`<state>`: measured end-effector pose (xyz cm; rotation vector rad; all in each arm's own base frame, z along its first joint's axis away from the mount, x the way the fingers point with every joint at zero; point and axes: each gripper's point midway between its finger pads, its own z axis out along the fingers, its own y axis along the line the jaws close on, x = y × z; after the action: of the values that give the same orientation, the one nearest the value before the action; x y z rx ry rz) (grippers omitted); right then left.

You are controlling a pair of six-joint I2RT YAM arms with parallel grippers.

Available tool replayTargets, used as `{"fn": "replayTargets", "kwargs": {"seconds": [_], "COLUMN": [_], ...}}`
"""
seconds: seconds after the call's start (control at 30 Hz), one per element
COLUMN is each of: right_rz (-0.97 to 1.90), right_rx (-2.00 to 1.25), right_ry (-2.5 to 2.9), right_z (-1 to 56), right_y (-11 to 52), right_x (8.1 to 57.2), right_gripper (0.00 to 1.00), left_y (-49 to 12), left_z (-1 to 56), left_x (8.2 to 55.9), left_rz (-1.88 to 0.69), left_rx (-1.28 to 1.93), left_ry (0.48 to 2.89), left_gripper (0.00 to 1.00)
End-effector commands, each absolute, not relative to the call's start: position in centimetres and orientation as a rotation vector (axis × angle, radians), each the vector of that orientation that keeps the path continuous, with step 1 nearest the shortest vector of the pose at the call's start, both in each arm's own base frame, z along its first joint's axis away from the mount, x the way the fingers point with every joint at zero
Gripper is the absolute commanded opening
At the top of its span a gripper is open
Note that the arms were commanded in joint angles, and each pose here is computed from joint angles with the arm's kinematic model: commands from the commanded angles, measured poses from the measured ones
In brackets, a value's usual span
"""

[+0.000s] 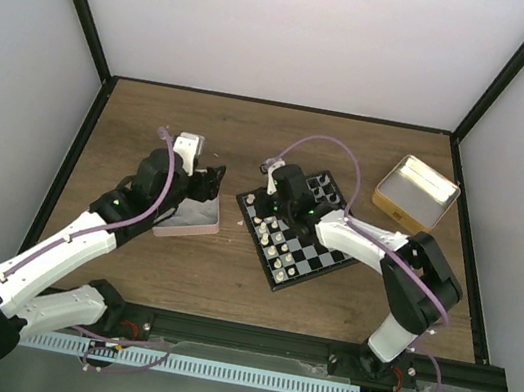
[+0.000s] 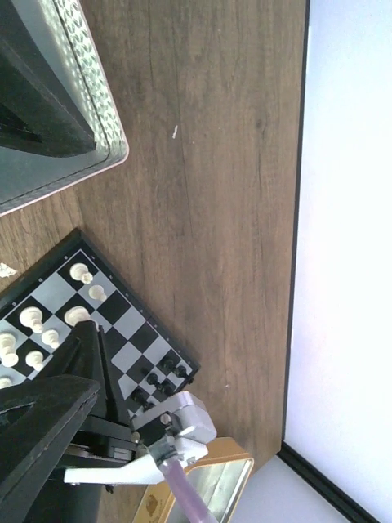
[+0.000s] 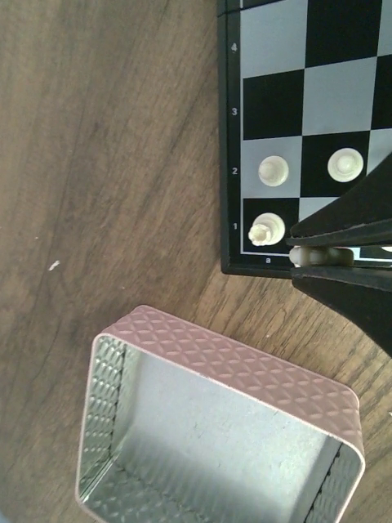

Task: Set up the chess pieces on the board
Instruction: Place the chess piece on the chessboard.

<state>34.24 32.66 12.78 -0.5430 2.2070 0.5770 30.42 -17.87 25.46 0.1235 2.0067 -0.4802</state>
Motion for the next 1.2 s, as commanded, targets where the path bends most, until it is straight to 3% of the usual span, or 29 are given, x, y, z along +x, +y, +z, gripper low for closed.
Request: {"fn": "replayTargets", "kwargs": {"seconds": [0.0,0.9,1.17], "right_rz": [0.519,0.354,0.343], "right_rx": [-0.581,-0.675,-0.683], "right_ry": [2.181,2.349,2.348], "right_z": [13.3,7.5,7.1], "right_y": [33.5,34.0,34.0], "right_x": [34.7,34.7,34.8], "right_gripper": [0.01,0.04,0.11], "left_y": [-17.2,-17.9,-18.2], "left_z": [25.9,24.5,24.4], "left_x": [30.6,30.5,30.5], "left_rz": [-0.468,-0.483,-0.49], "left_rx": [0.085,0.143,0.145], "left_ry": [1.972,1.988,1.993], "left_gripper": [0.75,0.77,0.77]}}
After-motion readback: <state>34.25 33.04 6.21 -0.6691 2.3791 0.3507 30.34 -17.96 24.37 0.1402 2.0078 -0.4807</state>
